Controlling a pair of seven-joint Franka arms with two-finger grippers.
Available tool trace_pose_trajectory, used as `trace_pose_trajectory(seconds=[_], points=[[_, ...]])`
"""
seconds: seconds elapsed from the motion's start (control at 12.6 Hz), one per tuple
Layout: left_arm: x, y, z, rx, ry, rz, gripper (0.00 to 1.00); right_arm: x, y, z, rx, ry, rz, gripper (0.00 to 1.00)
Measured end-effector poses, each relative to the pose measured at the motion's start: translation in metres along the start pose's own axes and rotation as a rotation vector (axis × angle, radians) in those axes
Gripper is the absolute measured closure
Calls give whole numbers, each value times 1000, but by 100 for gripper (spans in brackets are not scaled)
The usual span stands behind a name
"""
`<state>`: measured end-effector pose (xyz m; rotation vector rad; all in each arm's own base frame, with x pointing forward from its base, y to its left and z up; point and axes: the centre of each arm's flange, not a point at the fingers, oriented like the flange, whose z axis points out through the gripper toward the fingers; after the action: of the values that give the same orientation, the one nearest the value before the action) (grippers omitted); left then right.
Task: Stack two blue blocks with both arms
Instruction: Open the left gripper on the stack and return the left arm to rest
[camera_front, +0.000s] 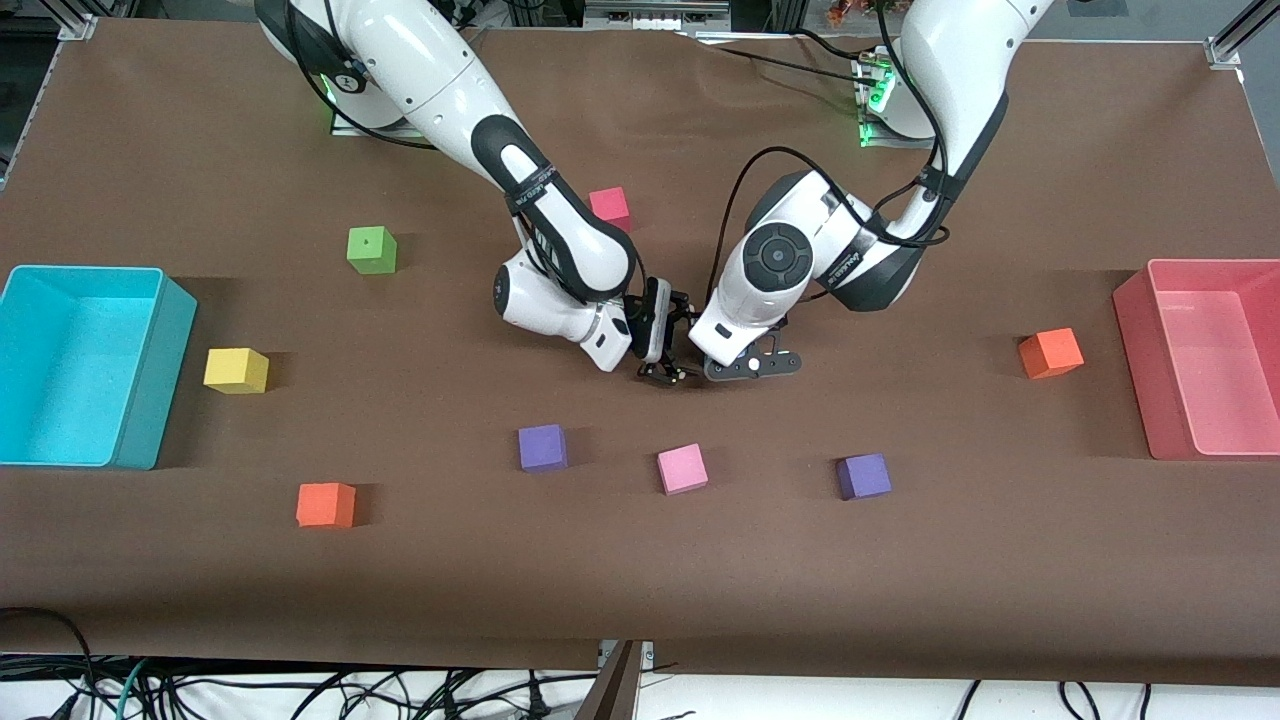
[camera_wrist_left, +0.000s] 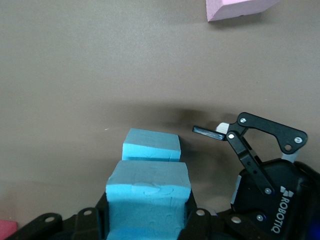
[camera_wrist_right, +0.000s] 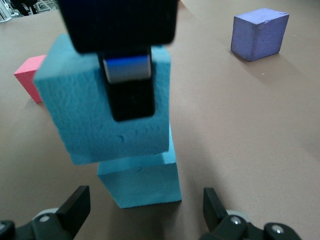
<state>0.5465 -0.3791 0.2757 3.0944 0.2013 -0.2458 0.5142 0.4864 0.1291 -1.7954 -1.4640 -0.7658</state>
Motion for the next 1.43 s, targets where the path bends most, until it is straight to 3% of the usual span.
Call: trace_pose_trajectory(seconds=[0.32,0.64,1.04,1.43], points=[[2,1,4,-8,4,-1,40,0,0,0,0,0,0,0],[2,1,4,-11,6,-1,2,0,0,0,0,0,0,0],[3,1,-18,-2,10,-3,0,0,0,0,0,1,0,0],[-21,-11,-124,65,20,16,0,1,2,-1,-4,1,-3,0]])
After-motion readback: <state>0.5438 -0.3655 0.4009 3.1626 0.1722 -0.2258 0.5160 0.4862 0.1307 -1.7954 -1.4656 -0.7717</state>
